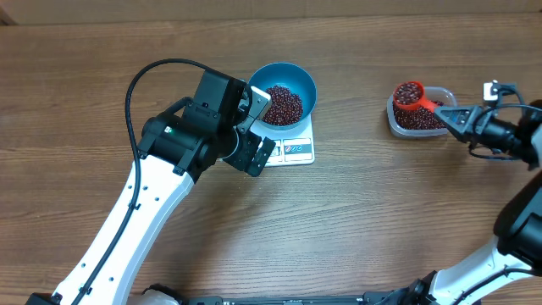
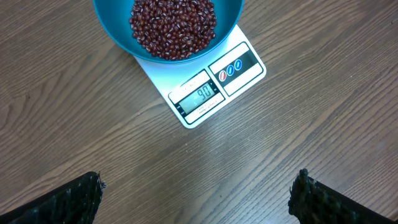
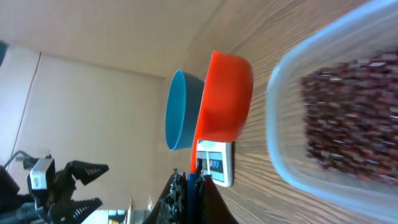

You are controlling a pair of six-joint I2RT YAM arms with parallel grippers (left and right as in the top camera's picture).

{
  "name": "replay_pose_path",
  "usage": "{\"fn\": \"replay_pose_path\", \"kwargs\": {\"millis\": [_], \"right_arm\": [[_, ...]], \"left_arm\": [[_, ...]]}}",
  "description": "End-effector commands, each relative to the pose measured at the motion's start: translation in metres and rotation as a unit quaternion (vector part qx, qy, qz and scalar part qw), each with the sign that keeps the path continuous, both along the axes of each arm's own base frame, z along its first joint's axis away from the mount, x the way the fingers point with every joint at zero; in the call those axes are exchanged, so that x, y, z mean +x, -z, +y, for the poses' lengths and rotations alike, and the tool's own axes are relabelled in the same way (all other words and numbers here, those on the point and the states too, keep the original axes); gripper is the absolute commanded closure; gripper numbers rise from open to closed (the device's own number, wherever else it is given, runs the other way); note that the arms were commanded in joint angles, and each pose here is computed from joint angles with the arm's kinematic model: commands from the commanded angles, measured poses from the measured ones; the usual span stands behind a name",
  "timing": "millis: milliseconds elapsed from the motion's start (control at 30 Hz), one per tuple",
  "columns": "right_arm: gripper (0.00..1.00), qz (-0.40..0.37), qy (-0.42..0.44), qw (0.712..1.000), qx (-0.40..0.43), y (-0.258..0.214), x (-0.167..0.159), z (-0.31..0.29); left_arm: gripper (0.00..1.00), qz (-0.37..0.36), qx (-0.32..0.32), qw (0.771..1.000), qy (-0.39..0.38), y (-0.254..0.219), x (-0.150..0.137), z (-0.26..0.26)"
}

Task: Scoop item into bowl and weigh 150g on scale
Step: 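Carry the scoop left over the blue bowl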

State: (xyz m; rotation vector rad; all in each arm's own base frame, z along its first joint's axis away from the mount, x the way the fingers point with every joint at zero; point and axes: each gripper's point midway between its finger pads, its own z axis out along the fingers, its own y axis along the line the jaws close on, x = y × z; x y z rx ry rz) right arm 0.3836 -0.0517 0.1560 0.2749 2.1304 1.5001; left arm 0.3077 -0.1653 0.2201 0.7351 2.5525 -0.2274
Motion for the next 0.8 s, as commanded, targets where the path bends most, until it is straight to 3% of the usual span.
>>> {"fn": "replay_pose_path", "kwargs": {"millis": [0, 400, 767], "right_arm": [[0.96, -0.064, -0.043, 0.997, -0.006, -0.036, 0.006, 0.031], [0.96, -0.135, -0.182, 0.974, -0.026, -0.095, 0.021, 0.142], [0.96, -0.113, -0.212, 0.962, -0.128, -0.077, 0.042, 0.224]], "left_arm": [[0.0, 0.005, 0.001, 1.0, 0.013, 0.004, -0.001, -0.002], [0.0, 0.005, 0.001, 1.0, 0.012, 0.004, -0.001, -0.002], [0.0, 0.005, 0.001, 1.0, 0.013, 0.004, -0.001, -0.002]]}}
